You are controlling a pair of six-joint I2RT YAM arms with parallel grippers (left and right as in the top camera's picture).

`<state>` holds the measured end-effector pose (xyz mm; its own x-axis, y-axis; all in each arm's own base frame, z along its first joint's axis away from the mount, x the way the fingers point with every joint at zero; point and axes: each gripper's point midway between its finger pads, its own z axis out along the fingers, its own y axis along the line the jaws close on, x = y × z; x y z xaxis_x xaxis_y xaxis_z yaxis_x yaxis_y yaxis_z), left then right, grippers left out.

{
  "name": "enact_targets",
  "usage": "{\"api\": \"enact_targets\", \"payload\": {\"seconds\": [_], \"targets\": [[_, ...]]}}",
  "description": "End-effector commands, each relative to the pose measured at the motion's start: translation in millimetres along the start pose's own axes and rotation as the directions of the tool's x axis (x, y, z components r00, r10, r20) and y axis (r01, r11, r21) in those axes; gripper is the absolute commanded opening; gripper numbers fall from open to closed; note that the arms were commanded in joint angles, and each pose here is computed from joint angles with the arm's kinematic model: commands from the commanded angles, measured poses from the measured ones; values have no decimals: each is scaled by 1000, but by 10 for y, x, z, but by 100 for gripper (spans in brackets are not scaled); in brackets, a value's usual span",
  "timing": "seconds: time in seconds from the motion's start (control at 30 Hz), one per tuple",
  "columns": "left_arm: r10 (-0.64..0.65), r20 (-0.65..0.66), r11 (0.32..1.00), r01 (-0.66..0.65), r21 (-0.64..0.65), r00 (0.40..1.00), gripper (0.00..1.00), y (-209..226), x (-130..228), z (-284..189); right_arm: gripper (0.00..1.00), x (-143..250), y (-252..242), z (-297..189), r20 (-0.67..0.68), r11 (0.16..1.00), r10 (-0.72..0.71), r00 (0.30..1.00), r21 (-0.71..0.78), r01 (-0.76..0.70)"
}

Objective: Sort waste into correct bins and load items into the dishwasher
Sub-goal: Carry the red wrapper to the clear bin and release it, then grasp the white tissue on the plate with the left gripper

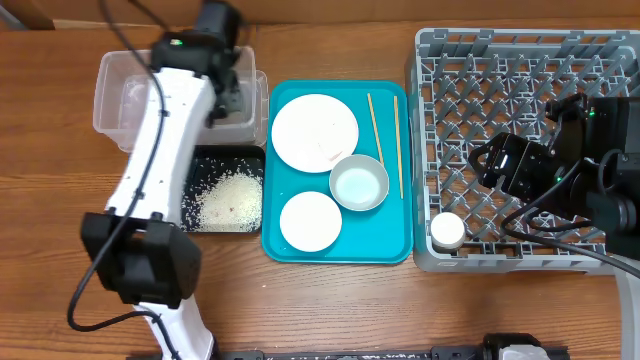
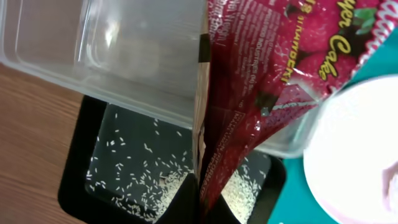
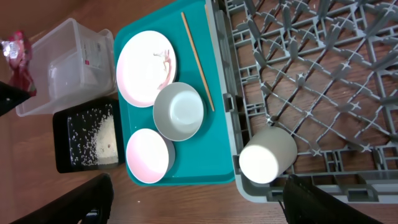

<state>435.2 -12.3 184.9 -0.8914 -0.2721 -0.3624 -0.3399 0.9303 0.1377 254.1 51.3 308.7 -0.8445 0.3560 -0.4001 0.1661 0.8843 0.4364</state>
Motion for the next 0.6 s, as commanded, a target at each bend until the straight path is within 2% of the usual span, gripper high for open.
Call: {"api": "enact_targets", "payload": {"seconds": [0.0,0.1,0.17,0.4,0.5,0.57], "targets": [[-48,-71,990,57,129,996,21,-142,56,60,89,-6,33,-37,11,1000,-18,1000,-10,18],[17,-61,976,-4,218,998,57,-293,31,26,89,-5,33,-37,10,1000,-18,1000,-10,18],[50,-47,966,-37,257,998,66,-394,19,-22,89,-6,33,-37,11,1000,-18,1000,-10,18],[196,83,919,-213,332,977,65,-954,22,-202,90,-7,33,-37,11,1000,-18,1000,-10,18],[312,194,851,-365,377,930,63,-1369,64,-329,90,-9,31,-37,12,1000,-18,1000,-9,18],[403,264,796,-478,371,876,64,-1641,149,-364,90,-10,28,-37,13,1000,-18,1000,-7,18]]}}
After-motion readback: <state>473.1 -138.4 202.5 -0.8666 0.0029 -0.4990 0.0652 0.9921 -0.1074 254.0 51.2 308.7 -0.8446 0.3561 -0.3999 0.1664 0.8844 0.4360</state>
